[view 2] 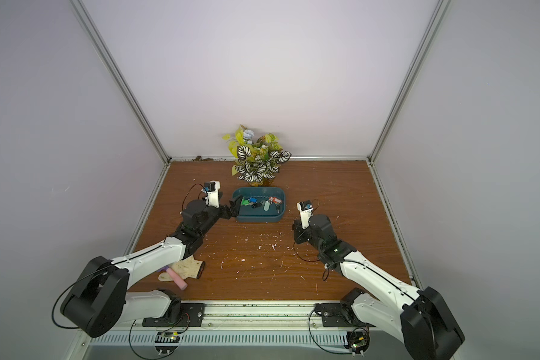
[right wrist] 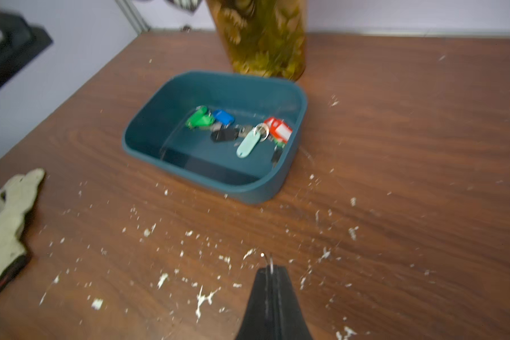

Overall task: Take the keys out of the storage box
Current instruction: Place the key at the center of the board, then pick up the key from the storage box.

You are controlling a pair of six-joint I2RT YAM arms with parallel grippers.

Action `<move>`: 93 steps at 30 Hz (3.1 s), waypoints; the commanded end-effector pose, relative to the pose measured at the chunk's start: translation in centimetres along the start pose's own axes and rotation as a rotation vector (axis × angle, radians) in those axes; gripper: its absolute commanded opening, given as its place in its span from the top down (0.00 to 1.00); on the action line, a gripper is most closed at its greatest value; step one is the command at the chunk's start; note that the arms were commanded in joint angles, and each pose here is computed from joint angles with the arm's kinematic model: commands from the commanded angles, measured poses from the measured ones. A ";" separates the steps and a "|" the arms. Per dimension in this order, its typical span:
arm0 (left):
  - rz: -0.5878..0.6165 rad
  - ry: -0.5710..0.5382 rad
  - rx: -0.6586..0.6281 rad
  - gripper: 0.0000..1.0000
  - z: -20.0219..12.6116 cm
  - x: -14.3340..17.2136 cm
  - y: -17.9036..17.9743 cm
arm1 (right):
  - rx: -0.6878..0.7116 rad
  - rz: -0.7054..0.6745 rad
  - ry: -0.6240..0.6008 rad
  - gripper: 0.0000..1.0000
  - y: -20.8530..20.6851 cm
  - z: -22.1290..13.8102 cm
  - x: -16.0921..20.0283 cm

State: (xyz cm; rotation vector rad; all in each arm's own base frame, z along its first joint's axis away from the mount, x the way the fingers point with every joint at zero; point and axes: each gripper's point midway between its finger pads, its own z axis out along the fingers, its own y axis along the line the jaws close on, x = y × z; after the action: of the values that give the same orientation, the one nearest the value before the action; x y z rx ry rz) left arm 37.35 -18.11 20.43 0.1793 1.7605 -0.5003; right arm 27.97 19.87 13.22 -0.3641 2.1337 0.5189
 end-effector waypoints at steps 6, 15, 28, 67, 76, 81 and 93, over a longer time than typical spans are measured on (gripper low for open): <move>0.051 0.128 0.011 0.00 2.7 2.8 -2.0 | -0.294 -0.046 0.149 1.00 5.5 2.5 3.4; 0.055 0.225 0.015 0.00 5.6 4.6 -2.5 | -0.284 -0.027 0.224 0.99 5.2 5.1 5.4; 0.084 0.426 0.028 0.00 9.9 9.5 -2.5 | -0.148 -0.076 0.148 0.59 3.6 6.3 2.2; 0.110 0.736 -0.056 0.69 15.2 15.6 -1.1 | 0.016 -0.056 -0.106 0.00 -1.3 3.9 -4.0; 0.106 0.741 -0.041 0.81 15.2 15.7 -1.4 | 0.017 -0.052 -0.104 0.00 -1.4 3.9 -3.9; 0.102 0.723 -0.024 0.99 15.2 14.7 -1.8 | 0.023 -0.050 -0.105 0.00 -1.6 3.9 -3.9; 0.065 0.602 0.039 1.00 14.2 8.9 -4.0 | 0.038 -0.046 -0.126 0.00 -1.9 3.5 -4.3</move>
State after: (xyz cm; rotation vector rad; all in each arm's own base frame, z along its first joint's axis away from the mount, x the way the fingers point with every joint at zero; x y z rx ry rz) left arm 46.54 -28.32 7.33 0.4488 2.3781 -0.4160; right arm 33.31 20.38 13.05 -0.3805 2.0598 0.4521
